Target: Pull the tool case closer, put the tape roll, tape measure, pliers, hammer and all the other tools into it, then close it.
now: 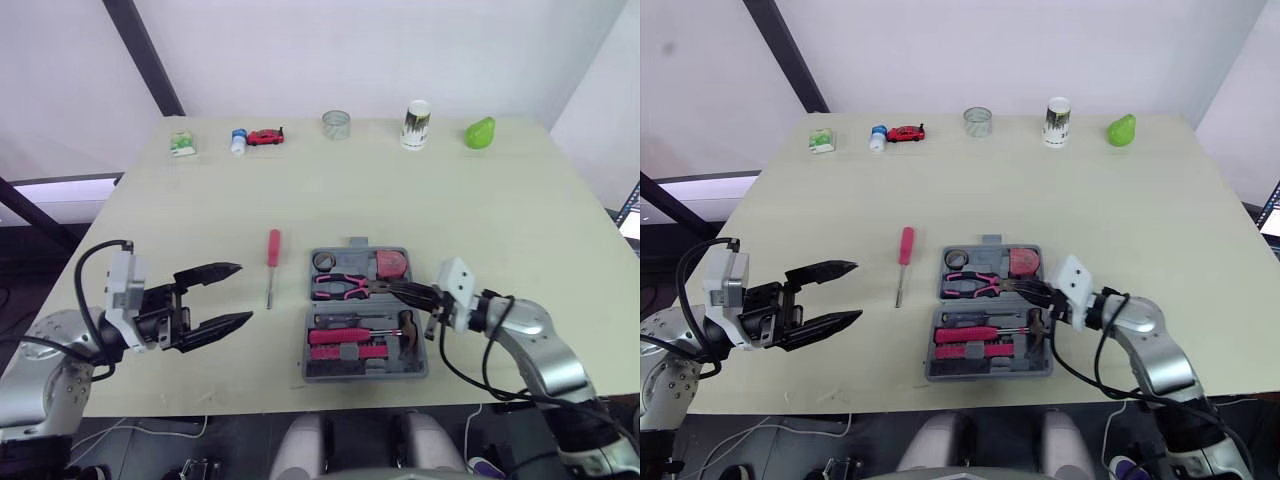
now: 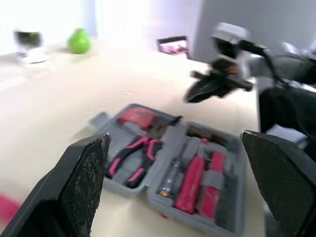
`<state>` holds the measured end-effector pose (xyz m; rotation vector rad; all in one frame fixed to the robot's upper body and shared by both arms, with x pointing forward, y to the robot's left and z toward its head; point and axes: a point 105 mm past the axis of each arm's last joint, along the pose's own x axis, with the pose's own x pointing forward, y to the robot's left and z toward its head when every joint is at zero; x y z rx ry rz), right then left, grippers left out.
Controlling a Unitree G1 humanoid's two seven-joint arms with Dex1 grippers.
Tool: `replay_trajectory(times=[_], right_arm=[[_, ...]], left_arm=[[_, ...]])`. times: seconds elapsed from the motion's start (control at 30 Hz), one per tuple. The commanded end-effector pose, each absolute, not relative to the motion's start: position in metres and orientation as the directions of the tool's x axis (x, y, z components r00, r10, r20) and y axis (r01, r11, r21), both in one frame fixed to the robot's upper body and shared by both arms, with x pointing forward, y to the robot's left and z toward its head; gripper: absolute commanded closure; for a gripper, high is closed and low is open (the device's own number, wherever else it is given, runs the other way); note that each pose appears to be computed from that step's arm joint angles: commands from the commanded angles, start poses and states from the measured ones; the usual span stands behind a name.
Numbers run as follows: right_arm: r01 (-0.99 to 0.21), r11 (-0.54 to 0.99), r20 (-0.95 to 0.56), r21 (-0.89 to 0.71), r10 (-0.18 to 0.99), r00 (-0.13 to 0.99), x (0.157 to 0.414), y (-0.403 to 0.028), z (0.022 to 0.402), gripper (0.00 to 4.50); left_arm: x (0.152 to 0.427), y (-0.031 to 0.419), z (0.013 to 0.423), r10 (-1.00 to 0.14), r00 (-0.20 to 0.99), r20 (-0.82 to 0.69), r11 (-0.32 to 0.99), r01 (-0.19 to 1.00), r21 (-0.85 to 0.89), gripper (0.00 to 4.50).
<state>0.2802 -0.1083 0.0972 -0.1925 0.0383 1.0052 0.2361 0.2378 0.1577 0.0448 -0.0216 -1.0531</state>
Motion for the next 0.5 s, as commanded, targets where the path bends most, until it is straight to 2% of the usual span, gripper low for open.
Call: replay_trajectory(times=[0.03, 0.13, 0.2, 0.27, 0.37, 0.43, 0.5], right_arm=[[-0.757, 0.636, -0.04, -0.149, 0.761, 0.648, 0.278, -0.145, 0.114, 4.44], [-0.643, 0.756, -0.062, -0.121, 0.64, 0.765, 0.27, -0.192, 0.099, 4.44], [-0.517, 0.847, -0.095, -0.125, 0.508, 0.856, 0.255, -0.239, 0.083, 3.94], [-0.422, 0.897, -0.102, -0.129, 0.411, 0.906, 0.24, -0.271, 0.076, 3.24], [-0.362, 0.925, -0.116, -0.118, 0.349, 0.93, 0.22, -0.295, 0.069, 2.19], [-0.313, 0.944, -0.125, -0.107, 0.3, 0.946, 0.207, -0.312, 0.066, 1.65], [-0.267, 0.959, -0.139, -0.097, 0.253, 0.957, 0.195, -0.326, 0.062, 0.63]], left_arm=[[0.244, 0.258, 0.153, -0.762, 0.647, 0.03, 0.647, 0.761, 0.046, 0.0], [0.242, 0.275, 0.139, -0.662, 0.749, 0.038, 0.75, 0.662, 0.003, 0.0], [0.231, 0.29, 0.118, -0.579, 0.815, -0.005, 0.814, 0.578, -0.054, 0.0], [0.221, 0.302, 0.1, -0.51, 0.858, -0.056, 0.859, 0.505, -0.089, 0.0], [0.211, 0.317, 0.091, -0.429, 0.901, -0.068, 0.9, 0.42, -0.117, 0.0], [0.204, 0.327, 0.087, -0.368, 0.927, -0.07, 0.925, 0.357, -0.132, 0.0], [0.198, 0.333, 0.083, -0.328, 0.941, -0.081, 0.939, 0.316, -0.134, 0.0]])
